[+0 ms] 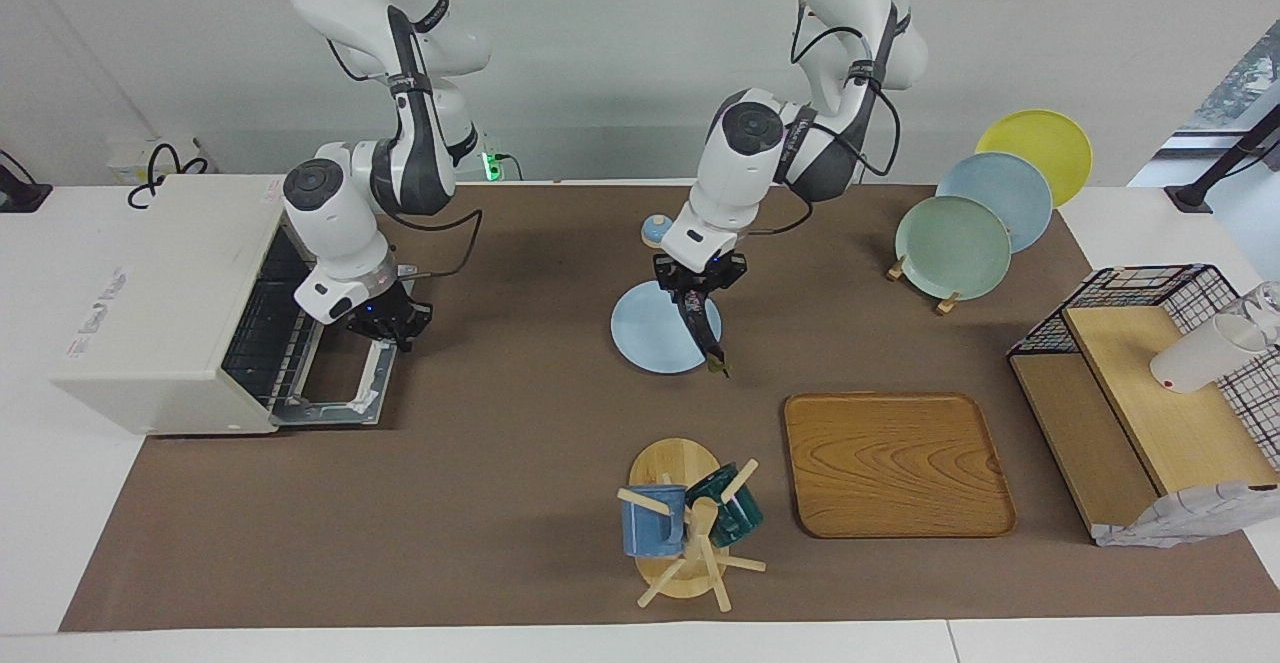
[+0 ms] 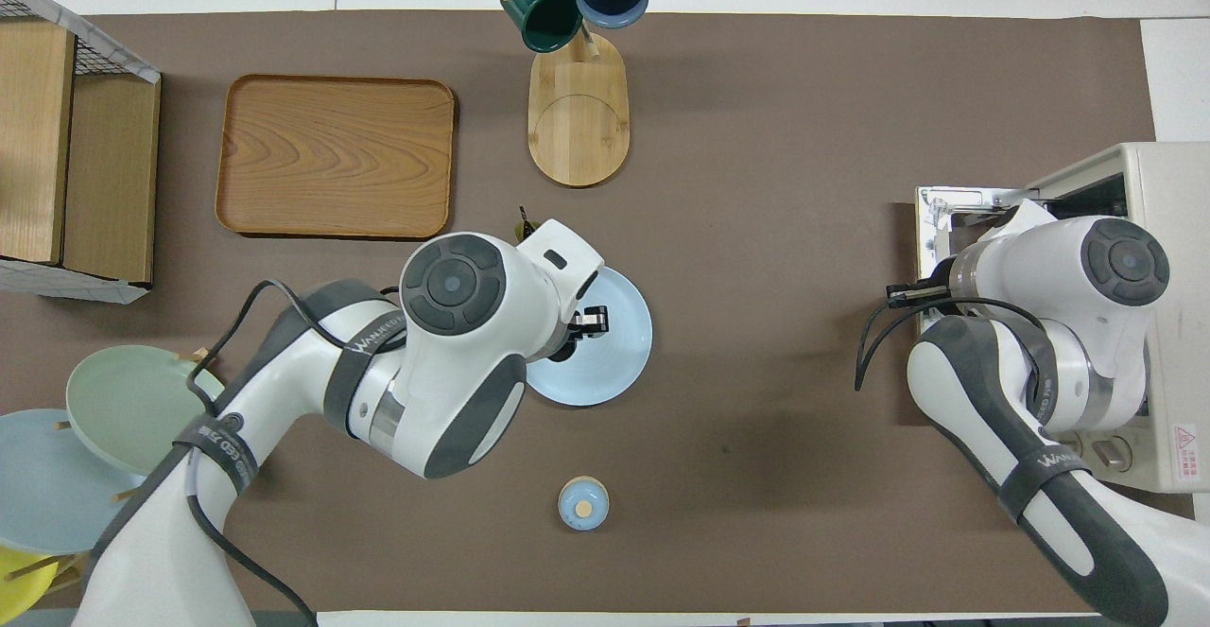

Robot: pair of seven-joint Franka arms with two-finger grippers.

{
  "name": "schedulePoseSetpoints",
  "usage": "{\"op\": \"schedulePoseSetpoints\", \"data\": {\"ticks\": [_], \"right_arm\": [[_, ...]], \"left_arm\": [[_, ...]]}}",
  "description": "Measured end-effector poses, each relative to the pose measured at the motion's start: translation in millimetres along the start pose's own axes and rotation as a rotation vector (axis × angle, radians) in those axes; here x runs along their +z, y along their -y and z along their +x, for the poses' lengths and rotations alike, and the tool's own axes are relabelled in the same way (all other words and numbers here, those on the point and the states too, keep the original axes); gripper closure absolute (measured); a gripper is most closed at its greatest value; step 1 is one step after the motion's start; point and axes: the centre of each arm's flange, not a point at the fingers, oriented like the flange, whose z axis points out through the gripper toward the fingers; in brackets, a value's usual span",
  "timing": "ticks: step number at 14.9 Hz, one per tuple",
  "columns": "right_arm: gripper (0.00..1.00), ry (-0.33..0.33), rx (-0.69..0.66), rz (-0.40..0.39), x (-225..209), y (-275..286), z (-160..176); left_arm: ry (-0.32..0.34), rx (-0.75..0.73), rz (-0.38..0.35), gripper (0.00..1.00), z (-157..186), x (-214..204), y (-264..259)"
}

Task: Put eggplant into oven
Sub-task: 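Lower the eggplant onto the blue plate while the right gripper pulls the door open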

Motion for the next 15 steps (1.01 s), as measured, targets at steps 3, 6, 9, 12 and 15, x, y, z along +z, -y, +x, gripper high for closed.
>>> {"op": "schedulePoseSetpoints", "data": {"ticks": [3, 6, 9, 12, 15], "right_arm": [[0.99, -0.002, 0.028, 0.017, 1.2, -2.8, 0.1], [0.99, -0.005, 0.057, 0.036, 1.1, -6.1, -0.2], [0.99, 0.008, 0.036, 0.04, -3.7, 4.6, 3.8], [0.99, 0.021, 0.005, 0.053, -29.7, 68.2, 22.1], [0.95, 0.034, 0.011, 0.056, -42.2, 95.3, 27.5]], "left_arm": [[-0.011, 0.021, -0.007, 0.56, -9.1, 18.8, -8.7], [-0.024, 0.021, -0.016, 0.56, -25.3, 46.5, -21.8], [-0.041, 0.021, -0.025, 0.56, -36.6, 68.4, -21.9], [-0.042, 0.017, -0.024, 0.56, -34.7, 68.9, -19.1], [-0.046, 0.015, -0.025, 0.5, -32.8, 67.3, -17.8]]}}
